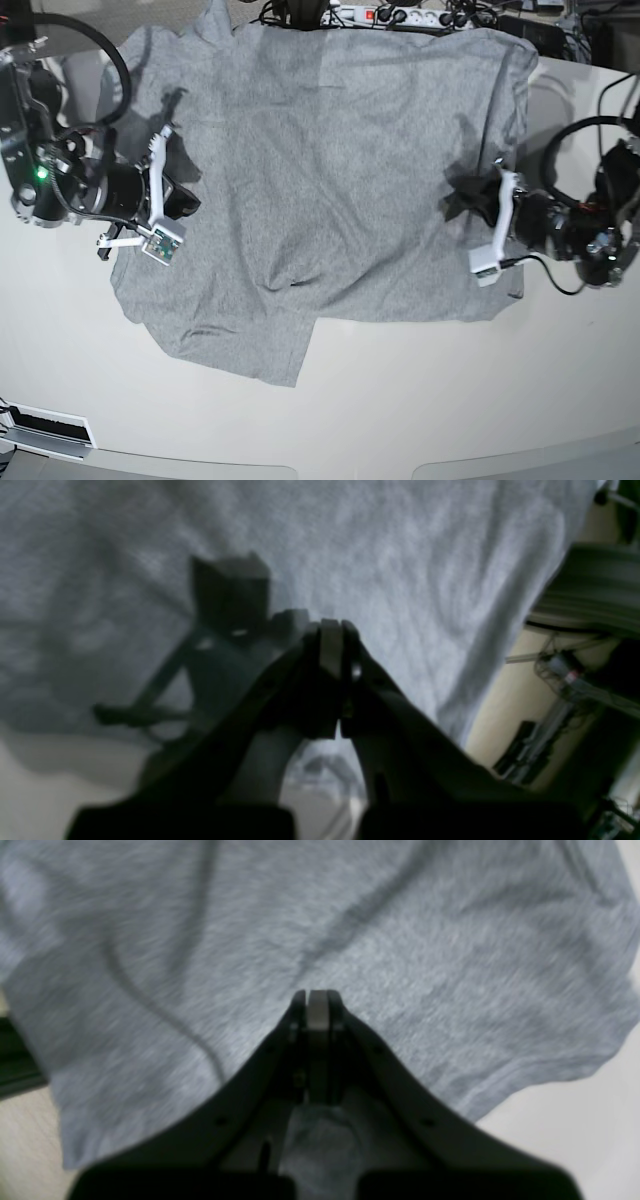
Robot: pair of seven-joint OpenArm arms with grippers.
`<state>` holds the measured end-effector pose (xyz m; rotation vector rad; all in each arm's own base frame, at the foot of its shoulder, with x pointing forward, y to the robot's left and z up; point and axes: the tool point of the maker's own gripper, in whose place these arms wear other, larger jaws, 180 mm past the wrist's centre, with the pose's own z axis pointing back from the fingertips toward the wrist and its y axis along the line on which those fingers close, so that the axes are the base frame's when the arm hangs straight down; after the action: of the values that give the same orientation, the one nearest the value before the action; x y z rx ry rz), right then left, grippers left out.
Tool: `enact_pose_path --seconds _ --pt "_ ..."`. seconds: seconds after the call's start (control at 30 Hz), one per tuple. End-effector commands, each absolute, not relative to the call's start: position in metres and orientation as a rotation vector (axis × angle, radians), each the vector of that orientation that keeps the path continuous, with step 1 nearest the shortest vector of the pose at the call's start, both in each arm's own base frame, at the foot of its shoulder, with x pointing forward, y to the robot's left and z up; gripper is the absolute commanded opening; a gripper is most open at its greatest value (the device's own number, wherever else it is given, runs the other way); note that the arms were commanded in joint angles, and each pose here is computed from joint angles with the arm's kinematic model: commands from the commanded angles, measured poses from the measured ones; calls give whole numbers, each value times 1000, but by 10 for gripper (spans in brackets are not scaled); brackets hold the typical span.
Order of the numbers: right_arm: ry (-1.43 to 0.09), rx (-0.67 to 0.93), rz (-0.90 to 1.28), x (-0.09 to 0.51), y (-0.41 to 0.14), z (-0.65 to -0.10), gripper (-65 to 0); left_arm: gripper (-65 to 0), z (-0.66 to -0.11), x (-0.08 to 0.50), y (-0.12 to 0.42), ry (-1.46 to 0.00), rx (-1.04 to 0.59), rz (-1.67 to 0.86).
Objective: Layout the t-shirt on the table in an organized manner, then fold the t-shirt properly
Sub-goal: 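Release the edge and regrasp the shirt body with both grippers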
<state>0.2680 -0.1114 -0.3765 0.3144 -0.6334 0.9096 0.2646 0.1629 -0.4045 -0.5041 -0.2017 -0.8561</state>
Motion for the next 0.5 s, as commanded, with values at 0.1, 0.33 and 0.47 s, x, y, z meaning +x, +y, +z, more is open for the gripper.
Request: enact_pose_path --seconds 0.1,0.33,0.47 --pt "-561 333 825 269 -119 -406 -650 -650 -424 260 172 -149 -520 -767" --pt "-317 292 782 238 -148 -446 -650 -650 -453 193 172 100 -578 -749" --pt "-159 334 770 211 -156 -448 -650 -650 -451 179 177 138 -614 -720"
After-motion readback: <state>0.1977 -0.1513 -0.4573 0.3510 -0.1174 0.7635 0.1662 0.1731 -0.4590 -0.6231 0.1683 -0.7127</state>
